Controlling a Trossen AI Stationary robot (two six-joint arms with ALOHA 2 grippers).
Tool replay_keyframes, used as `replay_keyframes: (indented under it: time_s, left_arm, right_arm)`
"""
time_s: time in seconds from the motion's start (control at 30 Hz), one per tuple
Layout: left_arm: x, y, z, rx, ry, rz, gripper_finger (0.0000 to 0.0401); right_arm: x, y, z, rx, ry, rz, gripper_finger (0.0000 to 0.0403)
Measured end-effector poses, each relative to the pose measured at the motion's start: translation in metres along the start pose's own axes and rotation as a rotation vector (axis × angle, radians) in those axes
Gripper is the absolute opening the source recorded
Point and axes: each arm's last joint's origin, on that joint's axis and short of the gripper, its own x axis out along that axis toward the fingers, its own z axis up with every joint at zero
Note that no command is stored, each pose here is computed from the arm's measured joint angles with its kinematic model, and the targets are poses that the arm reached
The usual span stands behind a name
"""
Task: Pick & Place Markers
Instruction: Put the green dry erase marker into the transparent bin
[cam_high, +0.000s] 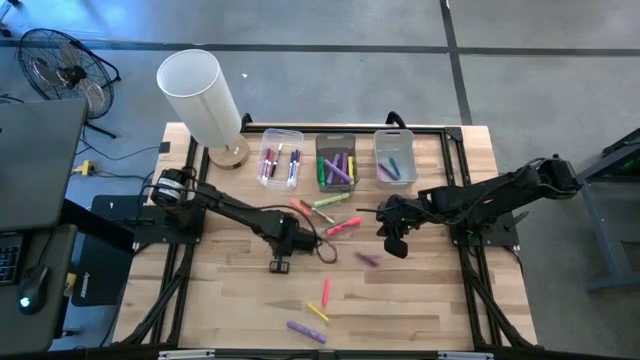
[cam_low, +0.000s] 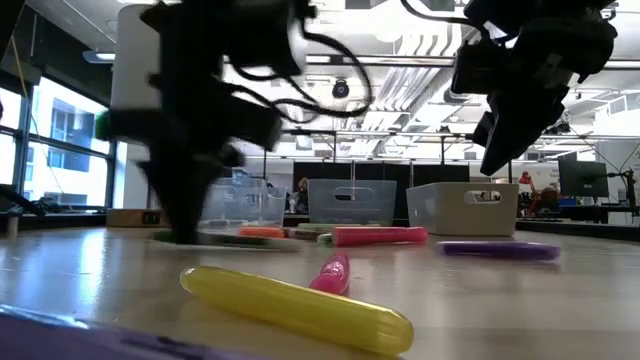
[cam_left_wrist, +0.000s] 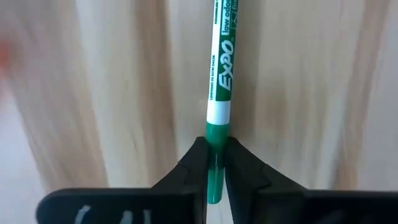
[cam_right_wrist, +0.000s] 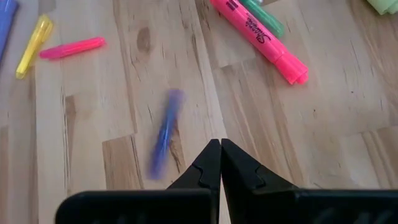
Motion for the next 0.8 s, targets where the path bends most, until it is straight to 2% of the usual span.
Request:
replay_keyframes:
  time_s: [0.03, 0.17, 0.27, 0.37, 0.53, 0.67, 0.73, 0.8]
  left_arm:
    - [-0.004, -0.002, -0.003, 0.007, 0.024, -0.009, 0.0021]
    - [-0.038, -0.001, -0.003, -0.035, -0.032, -0.051, 0.0021]
    - [-0.064, 0.008, -0.011, -0.088, -0.091, -0.016, 0.0021]
    - [-0.092, 0.026, -0.018, -0.207, -0.177, 0.019, 0.0021]
    - [-0.133, 0.078, -0.040, -0.484, -0.293, 0.112, 0.0021]
    - [-0.143, 0.131, -0.052, -0.752, -0.346, 0.176, 0.0021]
    - [-0.142, 0.155, -0.065, -0.876, -0.304, 0.203, 0.0021]
    - [-0.142, 0.178, -0.067, -0.967, -0.345, 0.188, 0.0021]
  right_arm:
    - [0.000, 0.000, 0.000, -0.002, 0.000, 0.000, 0.0000]
    - [0.000, 0.000, 0.000, -0.018, -0.003, 0.002, 0.0000]
    - [0.000, 0.000, 0.001, -0.021, -0.007, 0.001, 0.0000]
    - [0.000, 0.000, 0.002, -0.028, -0.024, -0.011, 0.0000]
    - [0.000, 0.000, 0.005, -0.028, -0.058, -0.017, 0.0000]
    - [0.000, 0.000, 0.006, -0.003, -0.082, -0.045, 0.0000]
    - [0.000, -0.001, 0.008, 0.026, -0.103, -0.064, 0.0000]
    - [0.000, -0.001, 0.008, 0.055, -0.119, -0.083, 0.0000]
